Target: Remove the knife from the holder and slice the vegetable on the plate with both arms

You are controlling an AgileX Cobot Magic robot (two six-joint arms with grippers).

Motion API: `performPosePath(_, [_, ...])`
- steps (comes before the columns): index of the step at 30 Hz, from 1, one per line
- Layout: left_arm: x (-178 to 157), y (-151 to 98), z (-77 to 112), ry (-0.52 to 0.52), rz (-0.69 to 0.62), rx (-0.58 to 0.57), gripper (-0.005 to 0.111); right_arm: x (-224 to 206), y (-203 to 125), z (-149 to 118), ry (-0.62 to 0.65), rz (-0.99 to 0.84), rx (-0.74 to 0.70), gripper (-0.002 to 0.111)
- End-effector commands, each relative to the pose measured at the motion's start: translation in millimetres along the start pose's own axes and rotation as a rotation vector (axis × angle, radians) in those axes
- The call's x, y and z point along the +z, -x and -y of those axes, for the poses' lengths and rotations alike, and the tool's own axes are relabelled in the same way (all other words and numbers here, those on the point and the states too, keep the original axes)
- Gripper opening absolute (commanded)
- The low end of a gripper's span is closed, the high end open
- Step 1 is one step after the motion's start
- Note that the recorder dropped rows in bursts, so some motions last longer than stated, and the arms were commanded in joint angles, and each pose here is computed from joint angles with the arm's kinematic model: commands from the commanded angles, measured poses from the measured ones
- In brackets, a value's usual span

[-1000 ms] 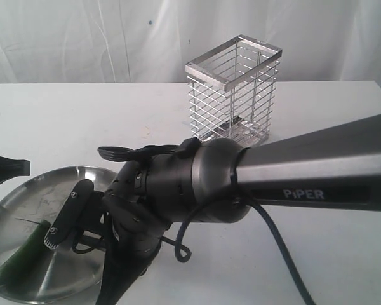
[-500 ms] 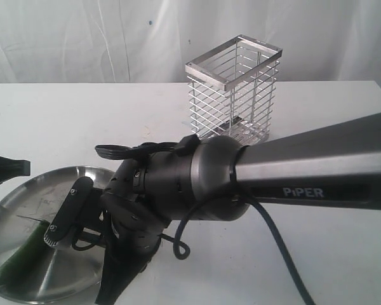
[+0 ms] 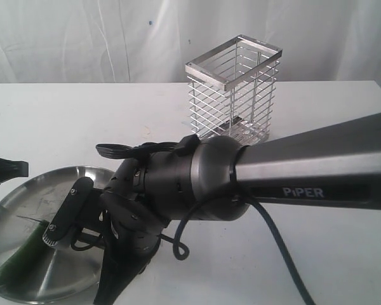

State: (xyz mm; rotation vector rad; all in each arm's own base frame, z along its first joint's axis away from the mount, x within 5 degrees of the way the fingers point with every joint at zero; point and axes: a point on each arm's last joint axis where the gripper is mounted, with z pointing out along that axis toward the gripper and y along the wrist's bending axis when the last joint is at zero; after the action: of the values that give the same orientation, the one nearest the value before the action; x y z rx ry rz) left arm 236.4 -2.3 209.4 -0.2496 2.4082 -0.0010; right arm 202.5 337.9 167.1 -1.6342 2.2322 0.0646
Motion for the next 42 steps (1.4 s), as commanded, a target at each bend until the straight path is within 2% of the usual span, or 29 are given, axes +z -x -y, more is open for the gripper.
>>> performPosePath(1, [-8.5, -1.0, -1.8, 0.005, 0.008, -0.028, 0.000, -1.6, 1.4, 0.0, 0.000, 0.008, -0.006, 0.000])
performPosePath(9, [-15.5, -4.7, -3.2, 0.026, -0.027, -0.045, 0.000, -1.6, 1.4, 0.0, 0.000, 0.008, -0.012, 0.000])
performPosePath(14, [-17.0, -10.1, 8.5, -0.009, -0.058, -0.007, 0.000, -1.6, 1.4, 0.0, 0.000, 0.008, -0.012, 0.000])
performPosePath(18, [-16.9, -18.0, 13.1, -0.018, -0.134, 0.015, 0.000, -1.6, 1.4, 0.0, 0.000, 0.008, -0.012, 0.000])
performPosePath(23, [-5.4, -29.7, 22.5, -0.106, -0.262, 0.075, 0.000, -1.6, 1.6, 0.0, 0.000, 0.010, -0.014, 0.000])
performPosePath(26, [-2.3, -31.2, 26.4, -0.146, -0.275, 0.096, 0.000, -1.6, 1.6, 0.0, 0.000, 0.010, -0.014, 0.000])
performPosePath(32, [-2.5, -3.4, 34.5, -0.171, -0.266, 0.215, 0.000, -1.6, 1.6, 0.0, 0.000, 0.010, -0.014, 0.000])
performPosePath(35, [-5.5, 14.0, 40.0, -0.184, -0.301, 0.275, 0.000, -1.6, 1.6, 0.0, 0.000, 0.010, -0.014, 0.000])
performPosePath(42, [-1.5, 29.1, 37.1, -0.210, -0.484, 0.335, 0.000, -1.6, 1.6, 0.0, 0.000, 0.010, -0.014, 0.000])
